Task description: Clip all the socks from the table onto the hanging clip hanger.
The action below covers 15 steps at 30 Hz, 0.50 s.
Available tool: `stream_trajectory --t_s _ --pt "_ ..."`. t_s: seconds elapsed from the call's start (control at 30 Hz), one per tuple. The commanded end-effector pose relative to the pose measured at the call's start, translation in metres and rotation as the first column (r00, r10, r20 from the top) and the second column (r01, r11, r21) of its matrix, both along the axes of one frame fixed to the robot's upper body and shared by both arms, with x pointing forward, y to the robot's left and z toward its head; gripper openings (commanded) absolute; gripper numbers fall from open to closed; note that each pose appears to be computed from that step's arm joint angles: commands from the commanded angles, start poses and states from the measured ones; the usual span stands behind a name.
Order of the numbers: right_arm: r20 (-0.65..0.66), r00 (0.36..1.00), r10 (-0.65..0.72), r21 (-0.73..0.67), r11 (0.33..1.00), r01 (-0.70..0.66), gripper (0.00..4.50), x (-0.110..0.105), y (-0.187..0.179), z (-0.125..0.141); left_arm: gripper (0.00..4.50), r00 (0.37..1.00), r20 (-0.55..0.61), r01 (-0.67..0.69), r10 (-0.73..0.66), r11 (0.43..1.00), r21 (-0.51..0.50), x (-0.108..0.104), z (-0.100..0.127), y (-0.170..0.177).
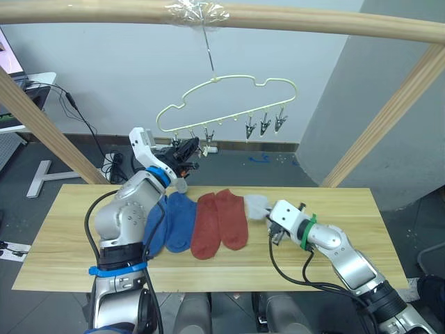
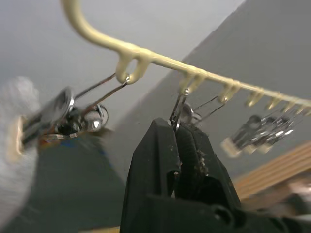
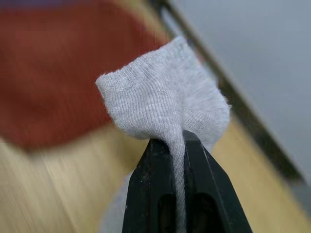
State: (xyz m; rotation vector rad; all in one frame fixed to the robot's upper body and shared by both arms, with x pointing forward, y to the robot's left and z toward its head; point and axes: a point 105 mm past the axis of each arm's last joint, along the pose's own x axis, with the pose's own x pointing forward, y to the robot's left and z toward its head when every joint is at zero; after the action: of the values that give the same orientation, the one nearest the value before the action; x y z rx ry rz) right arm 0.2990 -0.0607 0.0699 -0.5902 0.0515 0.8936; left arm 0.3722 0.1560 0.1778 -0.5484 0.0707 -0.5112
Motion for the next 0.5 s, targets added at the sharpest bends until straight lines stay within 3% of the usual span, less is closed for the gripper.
stream_trajectory --t_s 0.03,0.27,0.5 --pt "0.088 0.992 0.087 0.070 0.993 -0.094 0.04 -0.001 0.027 0.036 0.00 0.989 -0.129 0.061 -0.079 0.989 -0.138 -0.006 -0.005 0.002" --pt "0.118 0.992 0.053 0.182 0.981 -0.074 0.04 0.022 0.050 0.072 0.00 0.981 -0.125 0.124 -0.147 0.977 -0.172 -0.013 0.008 -0.008" --pt "0.153 0.986 0.059 0.218 0.972 -0.092 0.04 0.025 0.057 0.087 0.00 0.973 -0.132 0.165 -0.190 0.970 -0.179 -0.023 0.009 -0.015"
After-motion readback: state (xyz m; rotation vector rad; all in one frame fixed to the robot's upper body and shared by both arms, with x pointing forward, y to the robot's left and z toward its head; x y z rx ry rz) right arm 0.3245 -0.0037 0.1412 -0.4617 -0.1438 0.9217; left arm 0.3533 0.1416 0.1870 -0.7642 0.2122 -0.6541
